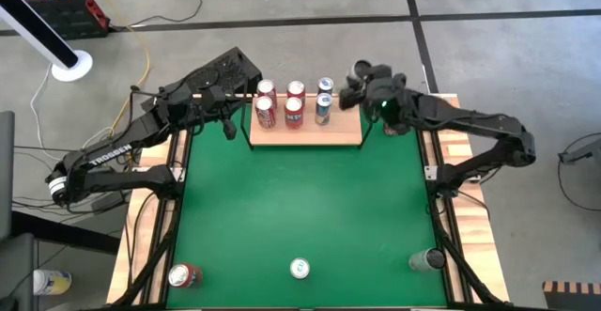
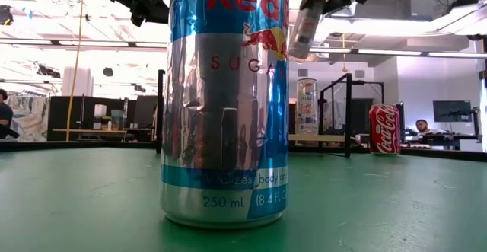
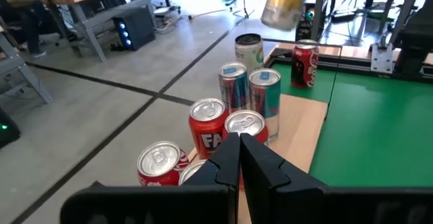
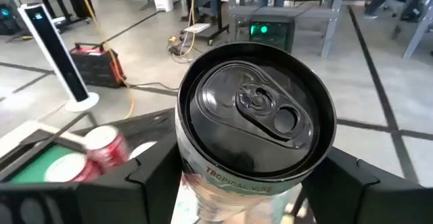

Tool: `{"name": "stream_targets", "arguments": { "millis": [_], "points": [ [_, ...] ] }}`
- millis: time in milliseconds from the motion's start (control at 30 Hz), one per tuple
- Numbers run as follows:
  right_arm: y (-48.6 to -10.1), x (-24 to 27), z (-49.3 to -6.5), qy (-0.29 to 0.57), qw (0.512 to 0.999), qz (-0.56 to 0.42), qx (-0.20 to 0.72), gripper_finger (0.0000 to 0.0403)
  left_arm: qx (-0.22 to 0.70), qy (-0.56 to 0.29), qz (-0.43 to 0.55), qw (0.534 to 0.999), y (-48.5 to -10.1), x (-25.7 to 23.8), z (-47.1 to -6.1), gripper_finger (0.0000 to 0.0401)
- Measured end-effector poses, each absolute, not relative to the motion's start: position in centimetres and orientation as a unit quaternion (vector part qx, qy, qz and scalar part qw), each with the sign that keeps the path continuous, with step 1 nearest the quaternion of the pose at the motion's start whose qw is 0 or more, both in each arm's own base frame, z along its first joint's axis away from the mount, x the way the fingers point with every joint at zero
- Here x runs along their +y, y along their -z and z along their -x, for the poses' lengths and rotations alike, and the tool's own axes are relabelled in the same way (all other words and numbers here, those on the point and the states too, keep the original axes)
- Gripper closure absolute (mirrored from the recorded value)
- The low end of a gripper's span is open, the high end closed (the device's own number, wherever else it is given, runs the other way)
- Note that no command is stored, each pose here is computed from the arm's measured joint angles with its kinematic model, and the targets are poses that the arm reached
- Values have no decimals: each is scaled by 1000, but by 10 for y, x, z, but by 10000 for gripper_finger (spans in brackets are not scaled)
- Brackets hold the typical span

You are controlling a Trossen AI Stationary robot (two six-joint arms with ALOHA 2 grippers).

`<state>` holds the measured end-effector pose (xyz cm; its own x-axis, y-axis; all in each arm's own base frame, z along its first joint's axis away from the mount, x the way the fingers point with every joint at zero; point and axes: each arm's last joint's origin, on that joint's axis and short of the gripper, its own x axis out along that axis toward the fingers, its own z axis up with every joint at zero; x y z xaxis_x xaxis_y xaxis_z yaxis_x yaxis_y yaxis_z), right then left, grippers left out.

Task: Place canned beverage on shelf
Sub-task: Put the top white soda can on the shelf

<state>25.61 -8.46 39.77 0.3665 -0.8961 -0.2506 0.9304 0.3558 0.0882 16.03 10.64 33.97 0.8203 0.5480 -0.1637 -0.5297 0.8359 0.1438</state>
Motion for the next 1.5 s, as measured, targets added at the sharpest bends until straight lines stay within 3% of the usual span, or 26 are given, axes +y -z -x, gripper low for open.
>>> {"name": "stream_targets", "arguments": {
  "millis": [300, 733, 1067, 1500],
  "points": [
    [-361, -64, -273, 561, 802, -135, 156, 127, 95, -232, -42, 967, -340, 104, -162, 401],
    [-309, -92, -300, 577, 760, -104, 280, 127, 83, -238, -44, 967, -342, 104, -162, 401],
    [-271, -116, -285, 547, 780, -129, 276, 127, 68, -245, 9, 967, -342, 104, -162, 401],
    [-265, -129, -282, 551, 779, -123, 274, 127, 60, -286, 36, 956, -342, 106, -161, 401]
  ]
}}
